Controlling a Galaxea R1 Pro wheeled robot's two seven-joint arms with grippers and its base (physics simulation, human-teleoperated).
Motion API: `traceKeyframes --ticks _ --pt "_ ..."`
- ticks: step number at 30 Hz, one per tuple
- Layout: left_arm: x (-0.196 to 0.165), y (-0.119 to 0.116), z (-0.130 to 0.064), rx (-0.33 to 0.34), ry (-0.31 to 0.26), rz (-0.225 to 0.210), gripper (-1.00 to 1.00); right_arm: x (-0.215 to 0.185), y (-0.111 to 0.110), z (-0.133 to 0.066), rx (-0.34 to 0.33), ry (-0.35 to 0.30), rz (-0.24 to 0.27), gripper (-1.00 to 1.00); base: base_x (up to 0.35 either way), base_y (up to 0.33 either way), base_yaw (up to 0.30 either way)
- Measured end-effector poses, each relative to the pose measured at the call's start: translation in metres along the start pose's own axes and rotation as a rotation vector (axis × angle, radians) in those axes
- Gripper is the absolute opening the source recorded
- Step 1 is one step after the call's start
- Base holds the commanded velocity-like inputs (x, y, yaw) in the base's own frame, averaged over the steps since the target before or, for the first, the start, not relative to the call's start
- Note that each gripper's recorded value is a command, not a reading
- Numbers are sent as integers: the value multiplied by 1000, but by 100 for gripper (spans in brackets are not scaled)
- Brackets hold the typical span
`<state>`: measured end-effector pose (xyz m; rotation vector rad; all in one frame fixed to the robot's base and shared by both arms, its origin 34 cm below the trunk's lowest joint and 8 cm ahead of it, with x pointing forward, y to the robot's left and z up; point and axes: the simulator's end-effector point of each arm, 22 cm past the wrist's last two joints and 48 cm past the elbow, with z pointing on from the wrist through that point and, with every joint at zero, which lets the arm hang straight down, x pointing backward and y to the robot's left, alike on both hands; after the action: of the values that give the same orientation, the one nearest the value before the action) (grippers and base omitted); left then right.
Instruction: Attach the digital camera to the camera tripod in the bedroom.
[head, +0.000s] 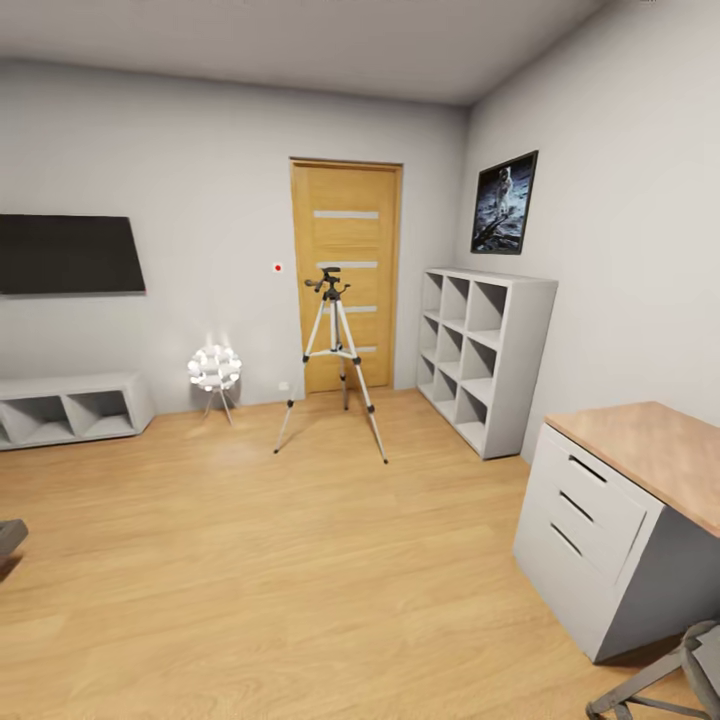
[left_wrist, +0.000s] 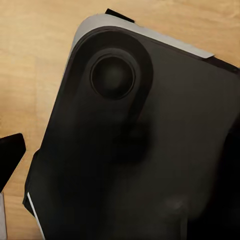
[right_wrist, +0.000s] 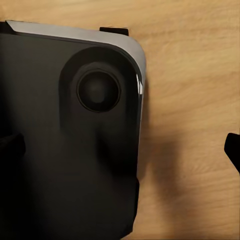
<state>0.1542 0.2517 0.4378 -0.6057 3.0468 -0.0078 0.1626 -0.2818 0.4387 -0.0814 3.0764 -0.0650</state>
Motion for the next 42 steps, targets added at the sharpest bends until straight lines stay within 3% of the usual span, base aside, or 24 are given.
traceKeyframes --ticks 22,25,29,30,34,38,42 --pt "-1 1 0 0 -3 0 100 0 0 0 0 0 0 100 -16 15 0" --pt "-27 9 -1 -7 -49 2 100 -12 0 0 -3 -21 -3 100 0 0 0" --pt "-87 19 -7 -6 -155 7 100 -79 -6 -5 8 -157 -1 100 0 0 0" --pt "-119 27 -13 -9 -201 14 100 -116 -9 -12 13 -232 -1 100 0 0 0" --pt "-181 45 -33 -15 -255 34 100 -195 -14 -38 23 -368 2 100 0 0 0" --pt "-230 47 -59 -3 -254 65 100 -252 -20 -70 29 -416 10 100 0 0 0" --pt "-283 23 -94 36 -266 98 100 -315 -25 -113 32 -455 27 100 0 0 0"
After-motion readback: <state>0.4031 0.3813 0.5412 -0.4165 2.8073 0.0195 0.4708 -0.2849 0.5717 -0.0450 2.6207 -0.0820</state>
